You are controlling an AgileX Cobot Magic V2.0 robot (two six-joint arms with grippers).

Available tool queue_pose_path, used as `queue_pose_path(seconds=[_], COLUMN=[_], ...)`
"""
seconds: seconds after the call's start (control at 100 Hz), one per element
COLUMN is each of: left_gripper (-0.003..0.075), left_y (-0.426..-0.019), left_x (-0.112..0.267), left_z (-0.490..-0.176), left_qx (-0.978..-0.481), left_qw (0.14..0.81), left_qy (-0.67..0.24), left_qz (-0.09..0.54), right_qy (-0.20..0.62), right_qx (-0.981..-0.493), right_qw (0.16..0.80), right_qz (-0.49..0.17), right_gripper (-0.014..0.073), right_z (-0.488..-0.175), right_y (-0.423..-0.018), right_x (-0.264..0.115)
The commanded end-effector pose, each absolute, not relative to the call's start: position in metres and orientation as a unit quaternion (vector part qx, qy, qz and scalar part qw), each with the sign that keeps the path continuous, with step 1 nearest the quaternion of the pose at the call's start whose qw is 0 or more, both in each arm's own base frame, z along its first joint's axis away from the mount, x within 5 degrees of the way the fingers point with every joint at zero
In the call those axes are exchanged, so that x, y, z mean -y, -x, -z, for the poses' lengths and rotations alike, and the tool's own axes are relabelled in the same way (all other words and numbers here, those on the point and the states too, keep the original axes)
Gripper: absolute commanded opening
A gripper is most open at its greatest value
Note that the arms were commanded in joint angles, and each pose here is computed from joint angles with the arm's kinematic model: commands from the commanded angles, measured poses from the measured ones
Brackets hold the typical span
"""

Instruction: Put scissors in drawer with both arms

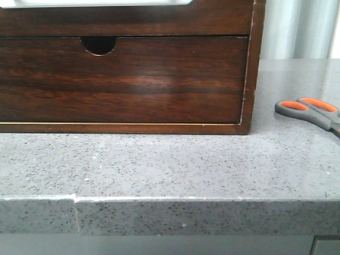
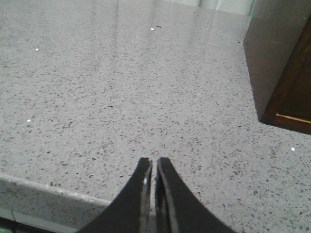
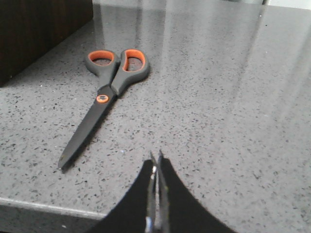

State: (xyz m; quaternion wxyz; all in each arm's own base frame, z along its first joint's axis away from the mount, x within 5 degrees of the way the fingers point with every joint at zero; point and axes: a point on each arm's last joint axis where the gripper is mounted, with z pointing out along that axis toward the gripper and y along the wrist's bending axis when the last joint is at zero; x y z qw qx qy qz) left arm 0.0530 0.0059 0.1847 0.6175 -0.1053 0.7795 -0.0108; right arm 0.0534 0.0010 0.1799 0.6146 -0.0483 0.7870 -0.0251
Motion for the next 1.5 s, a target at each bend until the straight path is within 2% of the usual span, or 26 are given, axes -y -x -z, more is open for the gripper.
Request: queue_pose_path(seconds=[0.0, 0.61, 0.78, 0.83, 0.9, 0.93, 0.98, 1.08, 1.27, 1.49], left_gripper=[-0.0020, -0.0020, -0.0020, -0.0020, -0.0020, -0.0020, -0.0020, -0.0020, -0.0020, -0.0020], left_y=[-0.052, -0.052, -0.053, -0.054, -0.054, -0.054, -0.055, -0.054, -0.054, -0.049], left_x=[-0.006, -0.006, -0.006, -0.005, -0.001, 0.001, 0.002, 0.004, 0.007, 0.025], left_z=[-0.182, -0.182, -0.186, -0.190, -0.196, -0.198, -0.199, -0.202, -0.205, -0.253], left_qx=[-0.763, -0.764, -0.749, -0.732, -0.687, -0.662, -0.637, -0.604, -0.579, -0.664], left_qw=[0.636, 0.635, 0.653, 0.667, 0.671, 0.659, 0.640, 0.615, 0.589, 0.597], left_qy=[0.111, 0.111, 0.109, 0.128, 0.222, 0.269, 0.312, 0.358, 0.385, 0.242], left_qz=[0.018, 0.018, 0.017, 0.045, 0.170, 0.233, 0.294, 0.359, 0.411, 0.380], right_qy=[0.053, 0.053, 0.052, 0.052, 0.039, 0.018, -0.029, -0.129, -0.234, -0.207], right_qx=[-0.780, -0.780, -0.776, -0.763, -0.729, -0.713, -0.682, -0.630, -0.605, -0.615], right_qw=[0.622, 0.622, 0.628, 0.644, 0.683, 0.701, 0.729, 0.754, 0.724, 0.708], right_qz=[0.036, 0.036, 0.036, 0.037, 0.023, 0.001, -0.046, -0.131, -0.236, -0.279], right_gripper=[-0.0046, -0.0046, -0.0046, -0.0046, -0.0046, -0.0046, -0.0046, -0.0046, -0.0046, -0.0043], right_z=[-0.173, -0.173, -0.174, -0.178, -0.187, -0.192, -0.200, -0.209, -0.209, -0.245], right_y=[-0.053, -0.053, -0.054, -0.054, -0.055, -0.056, -0.055, -0.054, -0.054, -0.049], right_x=[0.000, 0.000, 0.000, 0.000, -0.001, -0.002, -0.001, 0.003, 0.005, -0.004])
